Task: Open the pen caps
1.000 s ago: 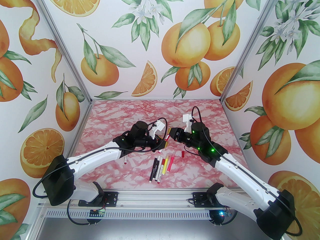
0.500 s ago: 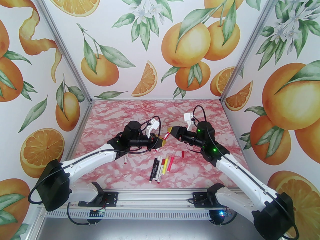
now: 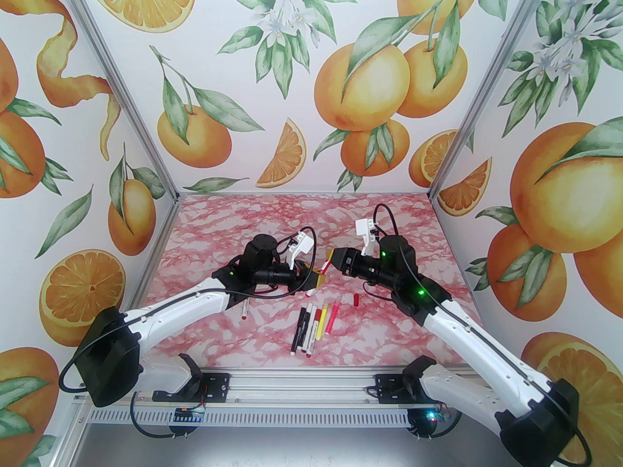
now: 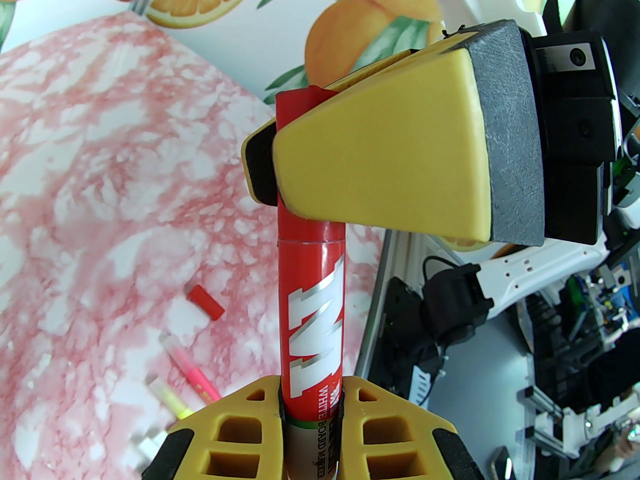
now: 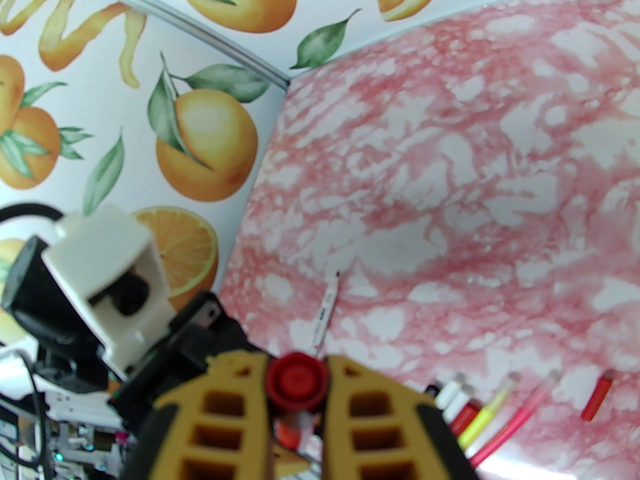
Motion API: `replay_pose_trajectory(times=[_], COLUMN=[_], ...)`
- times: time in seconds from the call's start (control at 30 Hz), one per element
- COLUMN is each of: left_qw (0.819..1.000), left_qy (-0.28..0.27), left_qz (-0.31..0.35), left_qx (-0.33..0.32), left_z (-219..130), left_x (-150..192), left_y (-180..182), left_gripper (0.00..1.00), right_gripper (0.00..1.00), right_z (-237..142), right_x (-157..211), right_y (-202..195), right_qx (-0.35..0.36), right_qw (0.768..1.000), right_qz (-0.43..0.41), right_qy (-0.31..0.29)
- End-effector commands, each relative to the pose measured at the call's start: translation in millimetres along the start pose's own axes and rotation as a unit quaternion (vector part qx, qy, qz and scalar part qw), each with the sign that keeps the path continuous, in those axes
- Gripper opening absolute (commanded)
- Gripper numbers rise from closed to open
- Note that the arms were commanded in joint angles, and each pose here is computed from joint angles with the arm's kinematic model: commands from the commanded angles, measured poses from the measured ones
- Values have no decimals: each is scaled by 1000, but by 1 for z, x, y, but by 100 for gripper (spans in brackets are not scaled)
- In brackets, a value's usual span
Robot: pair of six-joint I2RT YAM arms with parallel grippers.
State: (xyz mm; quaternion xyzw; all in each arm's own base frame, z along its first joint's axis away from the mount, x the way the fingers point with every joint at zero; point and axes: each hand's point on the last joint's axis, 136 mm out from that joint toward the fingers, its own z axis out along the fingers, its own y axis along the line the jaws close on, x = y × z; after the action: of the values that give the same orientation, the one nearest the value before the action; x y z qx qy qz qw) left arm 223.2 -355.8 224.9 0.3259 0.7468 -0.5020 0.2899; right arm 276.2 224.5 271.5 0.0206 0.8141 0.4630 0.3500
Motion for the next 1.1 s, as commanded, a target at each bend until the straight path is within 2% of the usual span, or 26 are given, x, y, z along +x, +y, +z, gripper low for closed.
replay_pose_trajectory(times=[0.0, 0.1, 0.47, 0.6, 0.73, 1.07], left_qw=[993, 994, 992, 992, 991, 991], left_qy=[102, 100, 114, 118, 119, 117], left_qz=[-56, -50, -45, -40, -48, -51], left_qx=[3, -9, -29, -38, -36, -41], left_z=[1, -1, 4, 8, 12, 22], left_x=[65, 68, 78, 78, 77, 79], left_y=[1, 4, 10, 10, 9, 7], left_gripper=[0, 0, 0, 0, 0, 0], right_gripper=[0, 0, 0, 0, 0, 0], right_z=[-23, -25, -25, -27, -30, -35], right_x=[-82, -88, -92, -96, -95, -100], right_y=[27, 24, 27, 26, 22, 18], right_qx=[-58, -84, -112, -120, -93, -112], right_qw=[986, 982, 975, 969, 969, 951], right_qz=[24, 60, 110, 129, 117, 153], right_qy=[-154, -157, -157, -173, -196, -243])
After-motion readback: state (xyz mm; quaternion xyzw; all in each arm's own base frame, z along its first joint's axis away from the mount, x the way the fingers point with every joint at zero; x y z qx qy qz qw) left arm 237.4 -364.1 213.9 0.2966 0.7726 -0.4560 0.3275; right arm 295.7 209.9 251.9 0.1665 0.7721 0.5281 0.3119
